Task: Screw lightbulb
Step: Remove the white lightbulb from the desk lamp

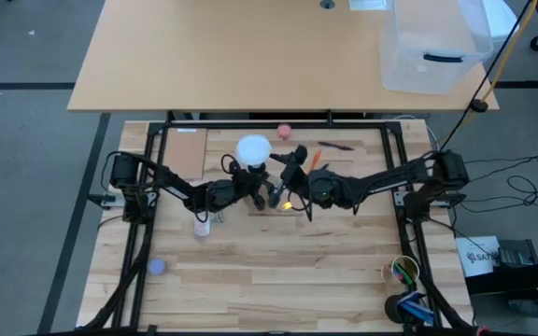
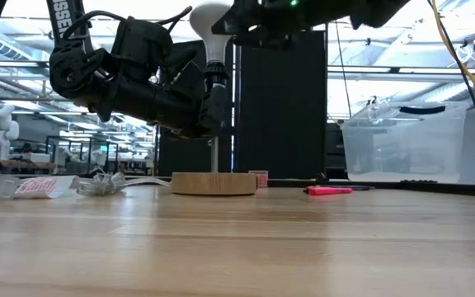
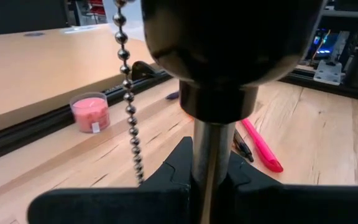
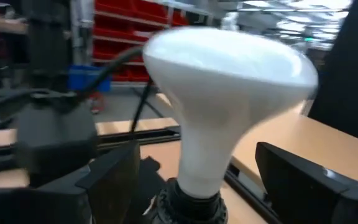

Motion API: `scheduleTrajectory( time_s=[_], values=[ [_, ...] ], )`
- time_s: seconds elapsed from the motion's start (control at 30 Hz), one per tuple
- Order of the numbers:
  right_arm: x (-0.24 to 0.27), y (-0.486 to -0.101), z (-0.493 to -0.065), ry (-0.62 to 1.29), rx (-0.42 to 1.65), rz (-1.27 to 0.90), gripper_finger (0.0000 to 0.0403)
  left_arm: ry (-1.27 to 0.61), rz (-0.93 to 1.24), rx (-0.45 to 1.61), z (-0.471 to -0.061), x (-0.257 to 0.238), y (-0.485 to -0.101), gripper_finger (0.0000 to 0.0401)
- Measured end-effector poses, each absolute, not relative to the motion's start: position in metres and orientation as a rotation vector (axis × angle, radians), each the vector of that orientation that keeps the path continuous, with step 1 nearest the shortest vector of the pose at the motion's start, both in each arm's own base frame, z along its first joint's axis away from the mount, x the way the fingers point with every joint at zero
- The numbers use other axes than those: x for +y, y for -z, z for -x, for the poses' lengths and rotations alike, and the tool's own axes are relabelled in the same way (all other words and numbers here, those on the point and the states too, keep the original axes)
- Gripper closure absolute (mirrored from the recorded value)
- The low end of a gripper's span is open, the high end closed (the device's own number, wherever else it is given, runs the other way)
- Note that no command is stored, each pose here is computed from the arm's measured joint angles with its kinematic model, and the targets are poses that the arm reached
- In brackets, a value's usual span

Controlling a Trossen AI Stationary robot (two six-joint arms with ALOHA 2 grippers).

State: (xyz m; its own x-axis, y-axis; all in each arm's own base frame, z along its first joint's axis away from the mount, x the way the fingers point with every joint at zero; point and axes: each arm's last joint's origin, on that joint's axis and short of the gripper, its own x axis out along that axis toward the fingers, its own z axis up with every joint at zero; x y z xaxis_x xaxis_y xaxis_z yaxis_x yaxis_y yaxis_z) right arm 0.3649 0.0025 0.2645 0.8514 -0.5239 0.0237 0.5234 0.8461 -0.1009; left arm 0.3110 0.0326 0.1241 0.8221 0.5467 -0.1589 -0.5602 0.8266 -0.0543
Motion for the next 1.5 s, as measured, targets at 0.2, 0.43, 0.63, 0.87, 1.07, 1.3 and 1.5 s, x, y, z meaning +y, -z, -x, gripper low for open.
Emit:
scheduleTrajectory(
  time_s=[0.2,0.43,0.63,0.87,1.07,1.3,1.5],
  values=[
    [0.000,-0.252,-0.374,0.590,-0.039,0.088,0.0091,-0.589,0.101,0.137,-0.311,0.033,-0.124,0.0378],
    [-0.004,-0.248,-0.378,0.594,-0.088,0.091,0.0122,-0.589,0.102,0.136,-0.311,0.033,-0.124,0.0378],
    [-0.013,-0.247,-0.379,0.536,-0.103,0.031,0.0167,-0.588,0.102,0.136,-0.311,0.032,-0.124,0.0378],
    [-0.017,-0.246,-0.380,0.524,-0.096,0.017,0.0193,-0.584,0.101,0.136,-0.311,0.032,-0.124,0.0378],
    [-0.017,-0.246,-0.380,0.515,-0.092,0.033,0.0233,-0.568,0.088,0.140,-0.311,0.032,-0.124,0.0378],
    [-0.018,-0.245,-0.380,0.510,-0.086,0.037,0.0261,-0.550,0.084,0.144,-0.311,0.031,-0.124,0.0378],
    [-0.019,-0.246,-0.380,0.482,-0.076,0.045,0.0259,-0.525,0.082,0.152,-0.312,0.031,-0.124,0.0378]
  ],
)
